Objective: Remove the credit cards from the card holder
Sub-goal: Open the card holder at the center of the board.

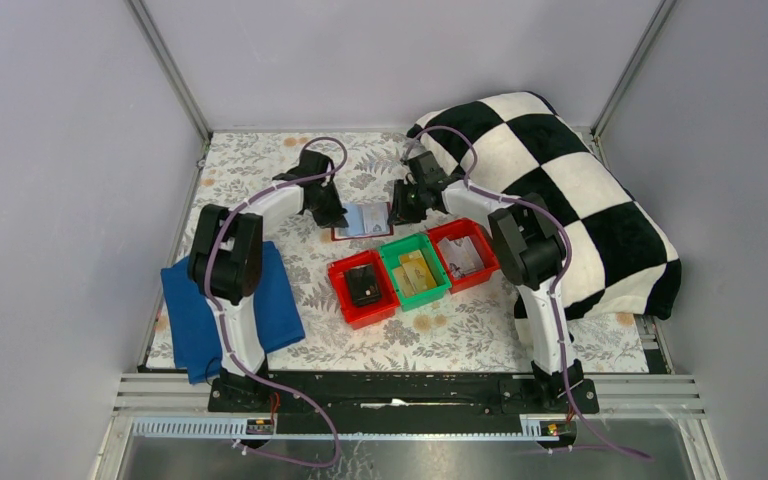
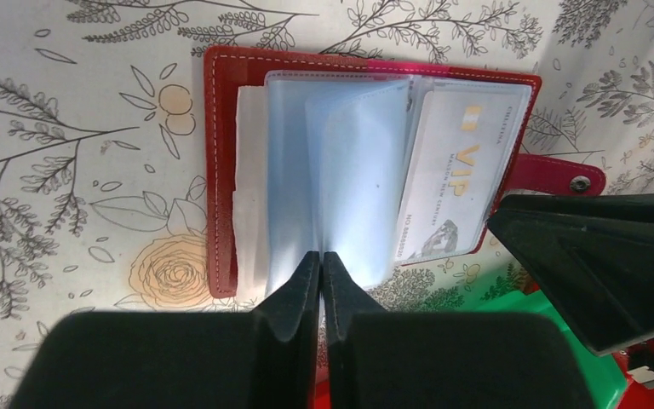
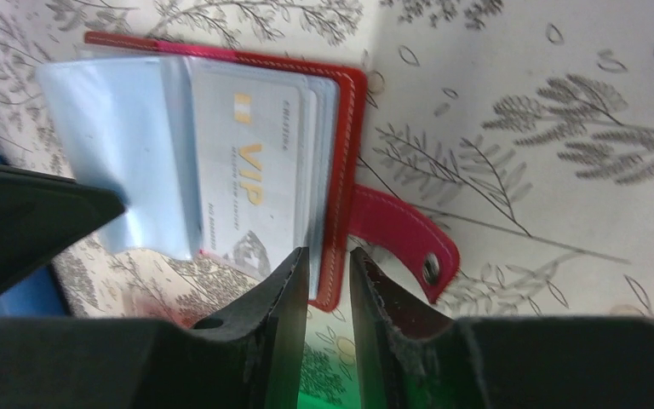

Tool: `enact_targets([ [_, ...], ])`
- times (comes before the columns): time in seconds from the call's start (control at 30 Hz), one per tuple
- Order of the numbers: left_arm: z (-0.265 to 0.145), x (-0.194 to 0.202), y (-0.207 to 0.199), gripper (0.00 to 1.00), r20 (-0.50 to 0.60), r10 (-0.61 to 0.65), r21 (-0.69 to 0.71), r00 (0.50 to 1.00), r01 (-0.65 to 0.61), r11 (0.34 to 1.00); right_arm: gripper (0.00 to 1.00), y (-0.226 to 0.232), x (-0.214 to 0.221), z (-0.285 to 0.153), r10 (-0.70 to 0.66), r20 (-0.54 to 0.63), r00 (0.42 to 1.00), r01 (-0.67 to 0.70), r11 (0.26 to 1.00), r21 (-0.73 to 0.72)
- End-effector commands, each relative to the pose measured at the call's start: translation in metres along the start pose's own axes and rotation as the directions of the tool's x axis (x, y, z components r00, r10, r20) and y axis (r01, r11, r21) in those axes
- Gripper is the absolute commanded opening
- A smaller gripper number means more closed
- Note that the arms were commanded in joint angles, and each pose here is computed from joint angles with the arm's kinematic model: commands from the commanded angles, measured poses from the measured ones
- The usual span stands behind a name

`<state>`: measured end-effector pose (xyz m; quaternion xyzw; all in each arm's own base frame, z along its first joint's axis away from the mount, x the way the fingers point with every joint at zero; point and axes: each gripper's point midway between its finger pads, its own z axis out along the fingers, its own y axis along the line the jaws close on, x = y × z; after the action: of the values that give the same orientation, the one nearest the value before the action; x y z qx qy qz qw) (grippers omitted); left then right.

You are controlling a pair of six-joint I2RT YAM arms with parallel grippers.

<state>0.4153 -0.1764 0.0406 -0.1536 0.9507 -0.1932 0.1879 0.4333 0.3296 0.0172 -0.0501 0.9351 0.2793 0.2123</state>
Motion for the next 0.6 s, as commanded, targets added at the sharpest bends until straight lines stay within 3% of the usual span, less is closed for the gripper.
enact_targets([
  [0.0,-0.037,-0.031,-0.02,0.12,0.134,0.061,0.023,0.989,-0.064,0.998,0.32,0.003,-0.005,-0.035,-0.06,0.018,0.998,0.059,0.997,0.058],
  [0.13,-0.051,-0.043,-0.011,0.39,0.191,0.069,-0.055,0.979,-0.06,0.997,0.35,0.014,-0.02,-0.051,-0.093,0.058,0.994,0.09,0.995,0.052],
  [0.27,-0.068,-0.054,-0.018,0.41,0.258,0.09,-0.04,0.962,-0.083,0.996,0.4,0.025,-0.03,-0.06,-0.094,0.088,0.992,0.092,0.995,0.027],
  [0.4,-0.088,-0.058,-0.047,0.44,0.344,0.089,0.114,0.935,-0.136,0.984,0.39,0.036,-0.032,-0.058,-0.062,0.091,0.994,0.064,0.998,-0.024],
  [0.5,-0.077,-0.047,-0.062,0.56,0.294,0.094,0.198,0.951,-0.156,0.968,0.39,0.041,-0.033,-0.051,-0.039,0.084,0.996,0.044,0.997,-0.058],
  [0.57,-0.063,-0.038,-0.065,0.56,0.23,0.103,0.225,0.968,-0.156,0.962,0.39,0.042,-0.033,-0.044,-0.023,0.072,0.997,0.029,0.997,-0.075],
])
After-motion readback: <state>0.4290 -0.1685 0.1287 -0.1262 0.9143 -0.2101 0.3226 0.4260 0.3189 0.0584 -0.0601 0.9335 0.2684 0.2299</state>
